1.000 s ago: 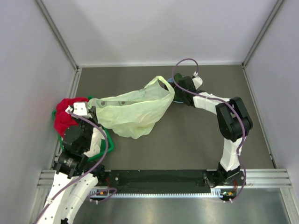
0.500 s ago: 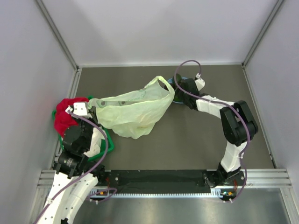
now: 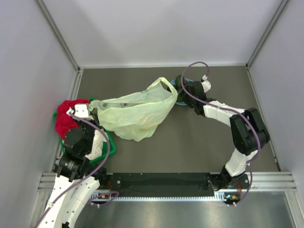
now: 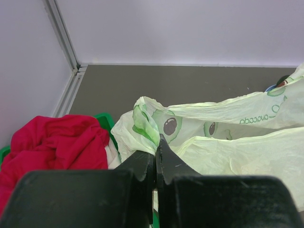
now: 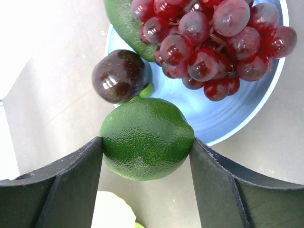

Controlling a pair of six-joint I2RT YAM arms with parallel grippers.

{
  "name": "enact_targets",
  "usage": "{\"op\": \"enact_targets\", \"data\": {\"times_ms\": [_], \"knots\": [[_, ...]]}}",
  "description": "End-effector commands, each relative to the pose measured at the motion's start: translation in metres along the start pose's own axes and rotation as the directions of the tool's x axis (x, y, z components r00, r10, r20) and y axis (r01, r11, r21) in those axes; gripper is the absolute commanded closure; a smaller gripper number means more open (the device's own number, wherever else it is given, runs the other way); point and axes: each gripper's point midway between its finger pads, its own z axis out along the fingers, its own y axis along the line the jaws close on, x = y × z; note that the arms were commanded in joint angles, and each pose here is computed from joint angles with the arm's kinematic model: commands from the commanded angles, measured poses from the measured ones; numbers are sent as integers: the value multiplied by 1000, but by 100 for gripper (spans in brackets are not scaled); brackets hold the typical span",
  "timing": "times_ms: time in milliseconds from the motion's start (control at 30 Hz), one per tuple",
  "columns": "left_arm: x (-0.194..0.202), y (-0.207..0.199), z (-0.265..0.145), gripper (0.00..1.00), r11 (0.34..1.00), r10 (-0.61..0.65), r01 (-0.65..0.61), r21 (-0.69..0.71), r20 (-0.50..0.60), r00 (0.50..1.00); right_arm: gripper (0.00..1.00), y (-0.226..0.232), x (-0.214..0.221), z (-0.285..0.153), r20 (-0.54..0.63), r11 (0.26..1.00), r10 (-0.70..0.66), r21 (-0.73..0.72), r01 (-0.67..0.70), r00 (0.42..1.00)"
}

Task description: Place the fruits into the plastic bag

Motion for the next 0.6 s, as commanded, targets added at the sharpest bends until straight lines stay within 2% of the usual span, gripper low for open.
{"op": "enact_targets", "data": {"times_ms": [0, 333, 567], "knots": [[-11, 1, 0, 100, 1000, -17, 18, -5, 46, 999, 52, 36, -25, -26, 66, 992, 44, -119, -35, 997], [-11, 2, 0, 100, 1000, -16, 16, -8, 46, 999, 52, 48, -62, -59, 169, 989, 4, -149, 21, 986], [-12, -2, 0, 100, 1000, -18, 18, 15, 49, 999, 52, 25, -105, -80, 275, 995, -38, -73, 60, 961]]}}
